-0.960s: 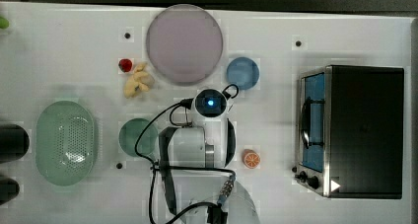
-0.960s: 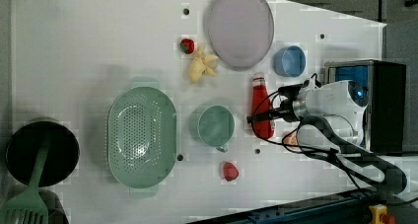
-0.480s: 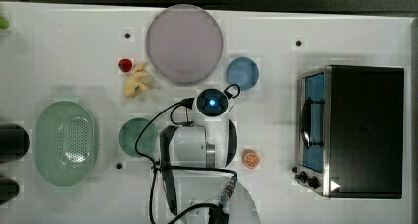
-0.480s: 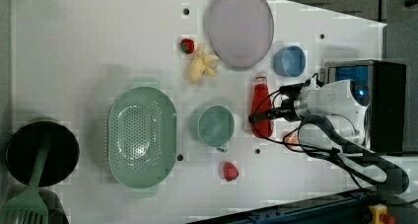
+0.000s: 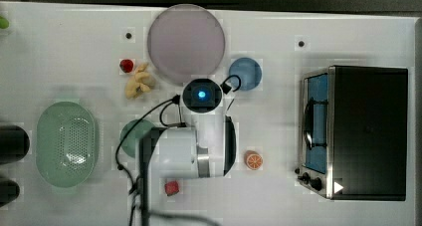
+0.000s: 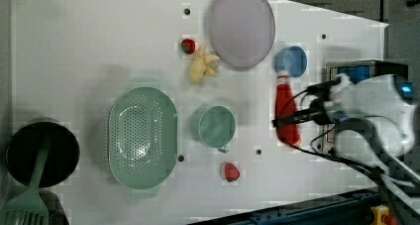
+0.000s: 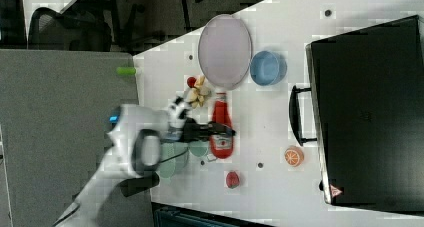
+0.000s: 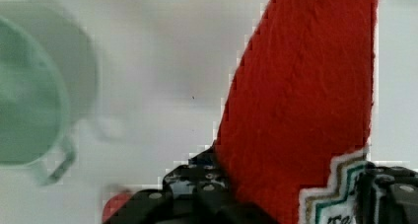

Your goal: Pick Ketchup from the table and place it in strainer.

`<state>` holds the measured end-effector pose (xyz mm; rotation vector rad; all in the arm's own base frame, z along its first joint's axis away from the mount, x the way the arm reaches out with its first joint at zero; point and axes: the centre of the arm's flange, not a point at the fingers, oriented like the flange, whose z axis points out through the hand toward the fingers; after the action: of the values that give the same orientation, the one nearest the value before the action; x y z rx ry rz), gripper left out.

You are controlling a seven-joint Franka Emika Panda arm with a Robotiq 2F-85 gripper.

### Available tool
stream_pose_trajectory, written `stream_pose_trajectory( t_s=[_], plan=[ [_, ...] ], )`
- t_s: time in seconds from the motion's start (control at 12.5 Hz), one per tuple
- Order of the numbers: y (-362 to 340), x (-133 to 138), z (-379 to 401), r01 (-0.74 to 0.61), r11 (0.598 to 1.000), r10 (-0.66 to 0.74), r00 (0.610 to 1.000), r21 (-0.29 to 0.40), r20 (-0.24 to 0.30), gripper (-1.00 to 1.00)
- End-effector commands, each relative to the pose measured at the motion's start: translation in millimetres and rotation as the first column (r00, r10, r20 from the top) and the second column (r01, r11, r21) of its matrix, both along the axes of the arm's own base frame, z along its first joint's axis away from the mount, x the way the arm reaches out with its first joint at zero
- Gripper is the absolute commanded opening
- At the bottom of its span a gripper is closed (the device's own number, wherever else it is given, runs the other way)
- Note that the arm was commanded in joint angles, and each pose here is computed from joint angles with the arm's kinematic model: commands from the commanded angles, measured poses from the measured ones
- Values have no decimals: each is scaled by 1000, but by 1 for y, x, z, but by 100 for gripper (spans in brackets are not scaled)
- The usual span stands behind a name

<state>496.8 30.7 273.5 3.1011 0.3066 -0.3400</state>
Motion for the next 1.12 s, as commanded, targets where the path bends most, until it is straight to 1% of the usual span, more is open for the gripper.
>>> stream_pose_trajectory(
  t_s=[0.08,0.24,0.32,0.4,0.56,0.64,0.88,0.96,1.12],
  plan=[
    [49,16,130,-26,999,30,981,-21,193,25],
    [89,4,157,4,999,3,982,-35,191,25],
    [115,-2,161,16,999,-10,981,-29,194,25],
    [142,-7,160,60,998,-57,980,-8,192,25],
    [197,-22,147,139,990,-141,976,25,168,25],
    [225,-28,140,174,984,-180,968,49,173,25],
    [294,-42,112,182,973,-207,959,140,192,25],
    [311,-46,101,194,966,-225,956,172,188,25],
    [338,-57,75,191,959,-225,962,208,154,25]
  ],
)
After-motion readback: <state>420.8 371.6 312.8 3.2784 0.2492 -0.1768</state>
